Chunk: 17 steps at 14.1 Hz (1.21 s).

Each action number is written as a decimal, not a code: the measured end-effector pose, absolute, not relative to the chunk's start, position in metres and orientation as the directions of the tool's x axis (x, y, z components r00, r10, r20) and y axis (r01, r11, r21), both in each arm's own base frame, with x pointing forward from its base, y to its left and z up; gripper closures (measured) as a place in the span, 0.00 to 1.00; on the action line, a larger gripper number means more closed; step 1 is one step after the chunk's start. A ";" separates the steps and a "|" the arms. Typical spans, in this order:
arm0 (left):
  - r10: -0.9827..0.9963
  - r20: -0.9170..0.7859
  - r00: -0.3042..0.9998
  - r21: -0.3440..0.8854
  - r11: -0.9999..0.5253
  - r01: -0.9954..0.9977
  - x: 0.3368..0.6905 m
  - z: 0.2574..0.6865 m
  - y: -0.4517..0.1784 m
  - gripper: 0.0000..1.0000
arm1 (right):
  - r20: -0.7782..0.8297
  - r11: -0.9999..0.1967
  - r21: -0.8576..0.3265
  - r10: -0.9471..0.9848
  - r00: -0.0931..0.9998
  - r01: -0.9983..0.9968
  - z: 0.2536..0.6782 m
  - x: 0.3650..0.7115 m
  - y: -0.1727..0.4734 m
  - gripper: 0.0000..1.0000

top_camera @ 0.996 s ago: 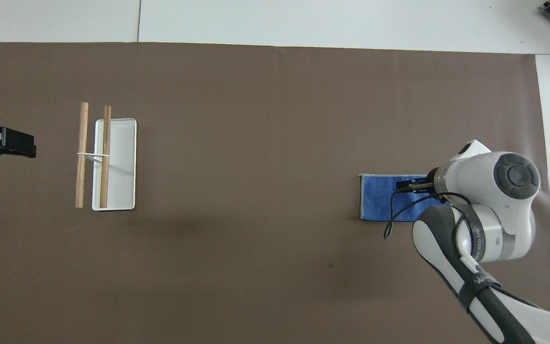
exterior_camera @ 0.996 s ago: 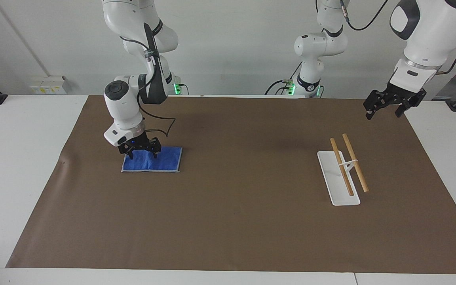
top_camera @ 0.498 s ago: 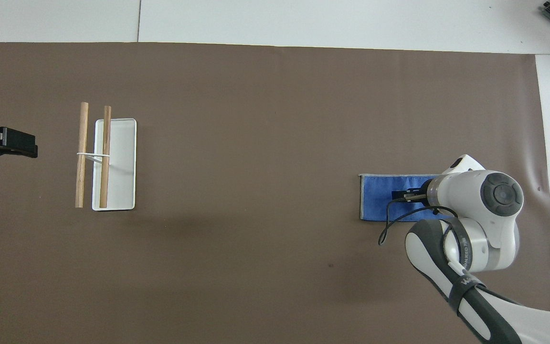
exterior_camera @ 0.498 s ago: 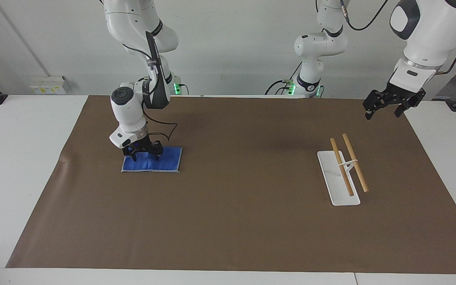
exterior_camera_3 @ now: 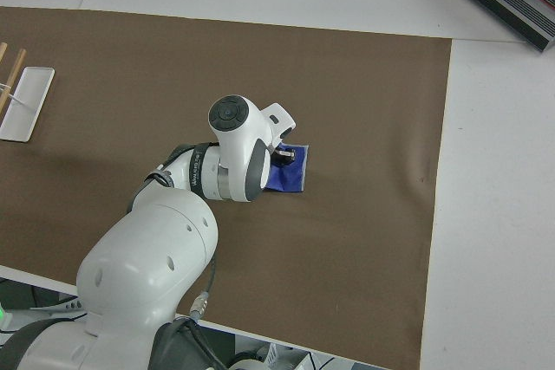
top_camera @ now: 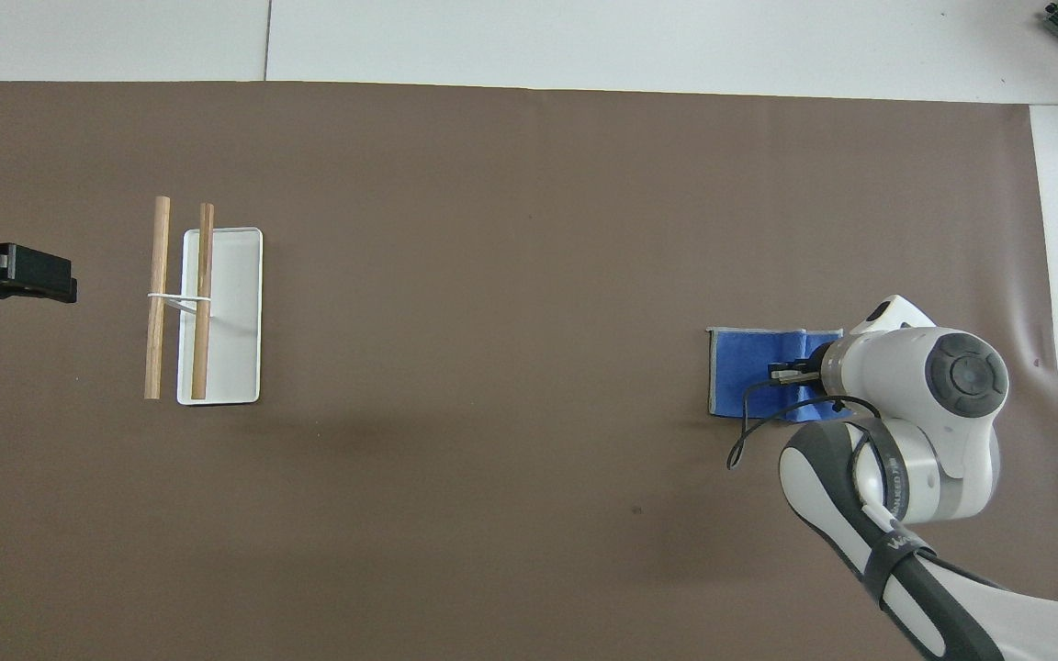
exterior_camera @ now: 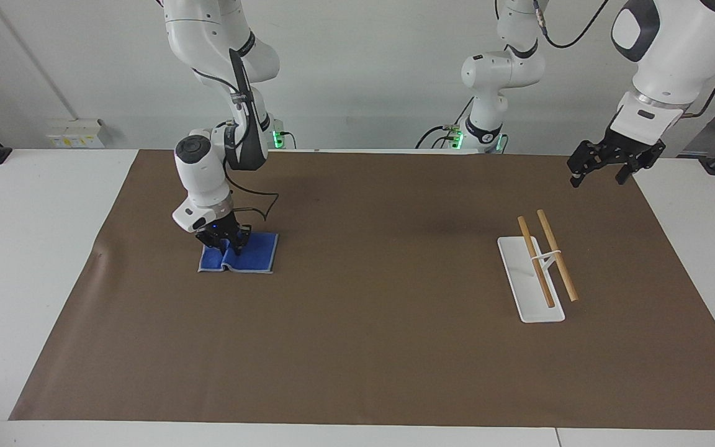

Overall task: Right arm passes towel to left arm to hang
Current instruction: 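Grasp the blue towel with the right gripper and lift it, then carry the towel toward the left gripper while the left gripper approaches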

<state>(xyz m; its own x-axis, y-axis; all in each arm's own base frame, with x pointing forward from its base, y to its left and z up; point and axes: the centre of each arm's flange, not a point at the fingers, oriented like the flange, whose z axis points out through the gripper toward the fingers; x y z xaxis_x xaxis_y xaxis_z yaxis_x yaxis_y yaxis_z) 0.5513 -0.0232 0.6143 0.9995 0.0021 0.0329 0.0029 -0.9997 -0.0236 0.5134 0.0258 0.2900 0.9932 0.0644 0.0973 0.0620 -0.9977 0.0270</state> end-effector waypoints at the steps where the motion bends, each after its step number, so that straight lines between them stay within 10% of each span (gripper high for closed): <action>1: 0.002 0.033 0.999 -0.023 -1.000 0.003 0.551 0.614 -0.023 0.00 | 0.086 -0.998 0.027 0.064 0.994 0.061 0.294 0.516 0.026 0.92; 10: 0.005 0.032 0.999 -0.023 -1.000 0.006 0.551 0.614 -0.022 0.00 | 0.102 -0.995 -0.103 0.001 0.995 0.011 0.399 0.572 0.069 0.96; 17: 0.008 0.033 0.999 -0.023 -1.000 0.009 0.551 0.614 -0.020 0.00 | 0.101 -0.884 -0.442 -0.217 0.971 -0.152 0.470 0.596 0.087 0.96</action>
